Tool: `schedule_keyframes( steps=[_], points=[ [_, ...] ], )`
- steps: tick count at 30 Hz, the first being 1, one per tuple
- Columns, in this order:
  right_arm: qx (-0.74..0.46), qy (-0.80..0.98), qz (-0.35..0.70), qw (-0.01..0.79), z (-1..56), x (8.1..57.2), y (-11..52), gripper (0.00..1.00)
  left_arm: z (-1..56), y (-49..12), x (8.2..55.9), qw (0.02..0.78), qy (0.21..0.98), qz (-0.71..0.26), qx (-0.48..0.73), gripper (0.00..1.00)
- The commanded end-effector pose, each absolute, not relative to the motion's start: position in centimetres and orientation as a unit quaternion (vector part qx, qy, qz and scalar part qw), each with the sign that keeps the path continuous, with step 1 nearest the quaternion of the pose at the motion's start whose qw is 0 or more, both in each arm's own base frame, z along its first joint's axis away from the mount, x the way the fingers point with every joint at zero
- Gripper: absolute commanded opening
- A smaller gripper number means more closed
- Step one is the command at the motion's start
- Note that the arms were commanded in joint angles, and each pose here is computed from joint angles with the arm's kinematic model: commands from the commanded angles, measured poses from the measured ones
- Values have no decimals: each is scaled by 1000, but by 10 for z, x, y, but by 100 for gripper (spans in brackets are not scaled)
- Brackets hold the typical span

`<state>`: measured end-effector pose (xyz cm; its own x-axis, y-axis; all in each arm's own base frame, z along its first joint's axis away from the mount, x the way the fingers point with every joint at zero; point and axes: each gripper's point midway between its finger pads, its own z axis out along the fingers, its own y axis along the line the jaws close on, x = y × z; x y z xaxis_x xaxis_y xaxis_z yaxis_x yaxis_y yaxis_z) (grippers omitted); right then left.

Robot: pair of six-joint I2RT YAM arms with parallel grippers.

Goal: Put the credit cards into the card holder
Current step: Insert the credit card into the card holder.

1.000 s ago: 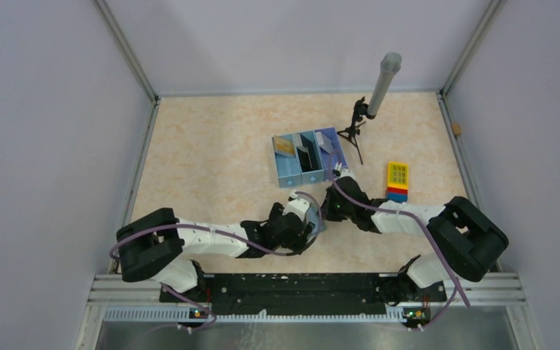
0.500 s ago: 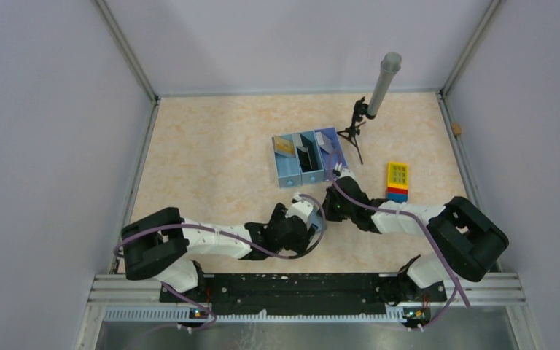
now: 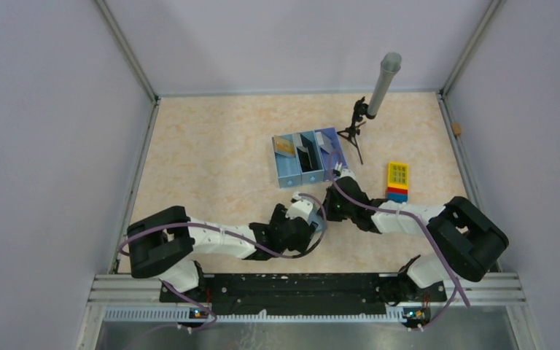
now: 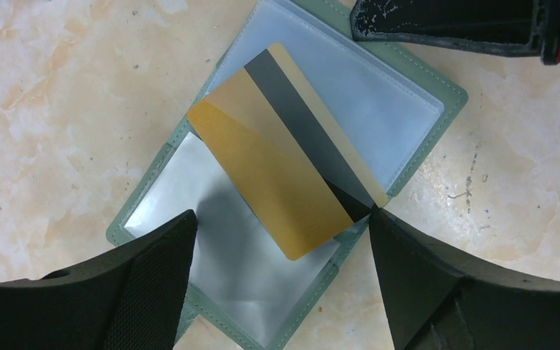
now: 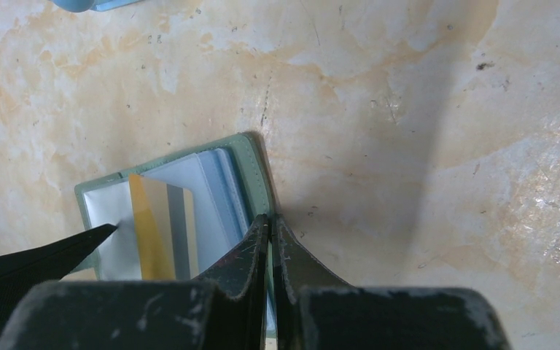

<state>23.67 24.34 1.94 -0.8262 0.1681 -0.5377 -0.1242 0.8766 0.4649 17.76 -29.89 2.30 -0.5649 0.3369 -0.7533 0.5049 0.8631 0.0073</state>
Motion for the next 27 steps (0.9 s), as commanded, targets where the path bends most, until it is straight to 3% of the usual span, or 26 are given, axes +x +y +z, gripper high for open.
schedule_keyframes(
  steps=[1, 21, 27],
  points=[
    [5, 937, 225, 269, 3, 220, 234, 0, 35, -307, 188, 424, 878, -119, 185, 86],
    [5, 937, 225, 267, 2, 218, 233, 0, 50, -319, 166, 379, 890, -221, 126, 90],
    [4, 937, 225, 267, 3, 218, 233, 0, 46, -315, 158, 332, 911, -222, 100, 90]
  ],
)
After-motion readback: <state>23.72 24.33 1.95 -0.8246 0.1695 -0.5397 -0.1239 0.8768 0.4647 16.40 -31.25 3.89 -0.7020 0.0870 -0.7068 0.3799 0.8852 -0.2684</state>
